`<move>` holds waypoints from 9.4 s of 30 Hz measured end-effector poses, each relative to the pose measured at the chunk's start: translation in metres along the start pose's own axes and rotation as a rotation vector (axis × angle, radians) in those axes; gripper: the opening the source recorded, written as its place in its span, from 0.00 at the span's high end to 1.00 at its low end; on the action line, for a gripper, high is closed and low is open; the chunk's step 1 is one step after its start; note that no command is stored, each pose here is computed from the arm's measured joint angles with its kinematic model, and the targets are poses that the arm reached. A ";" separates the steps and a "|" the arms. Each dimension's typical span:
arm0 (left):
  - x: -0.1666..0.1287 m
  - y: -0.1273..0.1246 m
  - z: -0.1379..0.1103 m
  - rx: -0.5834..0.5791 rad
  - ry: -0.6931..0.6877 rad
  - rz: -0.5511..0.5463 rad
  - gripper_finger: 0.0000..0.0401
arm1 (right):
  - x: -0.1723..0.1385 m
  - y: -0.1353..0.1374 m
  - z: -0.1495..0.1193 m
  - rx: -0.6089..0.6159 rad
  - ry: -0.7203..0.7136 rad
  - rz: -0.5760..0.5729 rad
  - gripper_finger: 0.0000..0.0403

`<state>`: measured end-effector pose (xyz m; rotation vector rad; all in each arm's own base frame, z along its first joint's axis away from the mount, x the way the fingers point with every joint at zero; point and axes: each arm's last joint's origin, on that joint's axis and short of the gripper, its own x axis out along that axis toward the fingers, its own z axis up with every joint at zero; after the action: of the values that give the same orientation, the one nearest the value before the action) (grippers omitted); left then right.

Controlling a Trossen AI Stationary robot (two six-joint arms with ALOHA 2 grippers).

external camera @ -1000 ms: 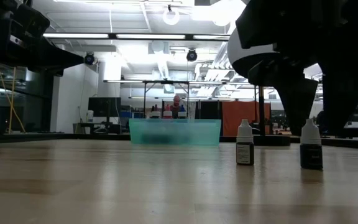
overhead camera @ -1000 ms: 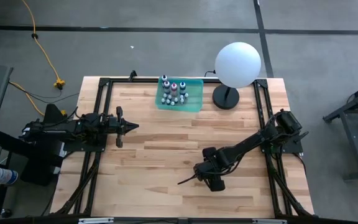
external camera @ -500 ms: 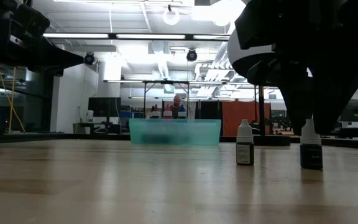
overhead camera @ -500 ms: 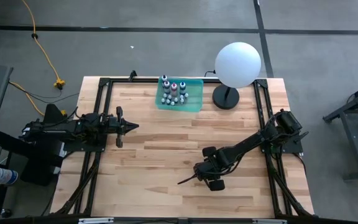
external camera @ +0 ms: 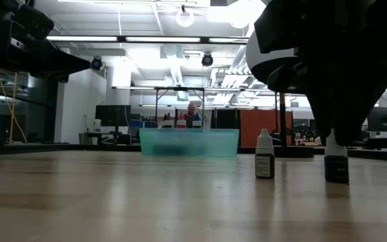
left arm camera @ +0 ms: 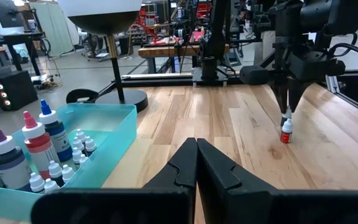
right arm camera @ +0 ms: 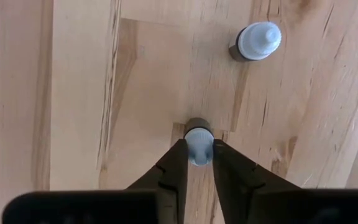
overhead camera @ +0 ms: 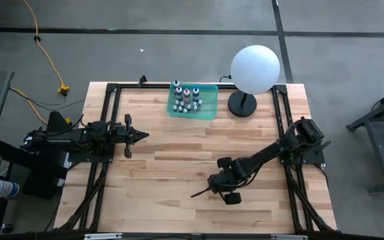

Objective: Pick & Place food coloring
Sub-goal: Put the small black food coloring bottle into the bin, then put the small red food coloring bottle into the bin

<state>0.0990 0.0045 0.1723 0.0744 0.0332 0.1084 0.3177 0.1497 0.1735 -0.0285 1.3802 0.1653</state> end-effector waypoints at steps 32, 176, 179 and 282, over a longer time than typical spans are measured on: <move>0.000 0.000 0.000 0.000 0.000 0.000 1.00 | -0.137 -0.036 0.031 0.080 -0.189 0.029 0.90; 0.000 0.000 -0.001 0.001 0.007 -0.001 1.00 | -0.136 -0.266 0.079 0.160 0.005 -0.009 0.59; 0.000 0.000 -0.001 0.001 0.007 -0.001 1.00 | -0.145 -0.246 0.075 0.039 0.021 0.004 0.59; 0.000 0.000 -0.001 0.001 0.008 -0.001 1.00 | 0.005 -0.023 0.049 -0.565 -0.043 -0.052 0.87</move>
<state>0.0990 0.0045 0.1716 0.0746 0.0408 0.1080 0.3692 0.1330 0.1762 -0.5273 1.2520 0.5047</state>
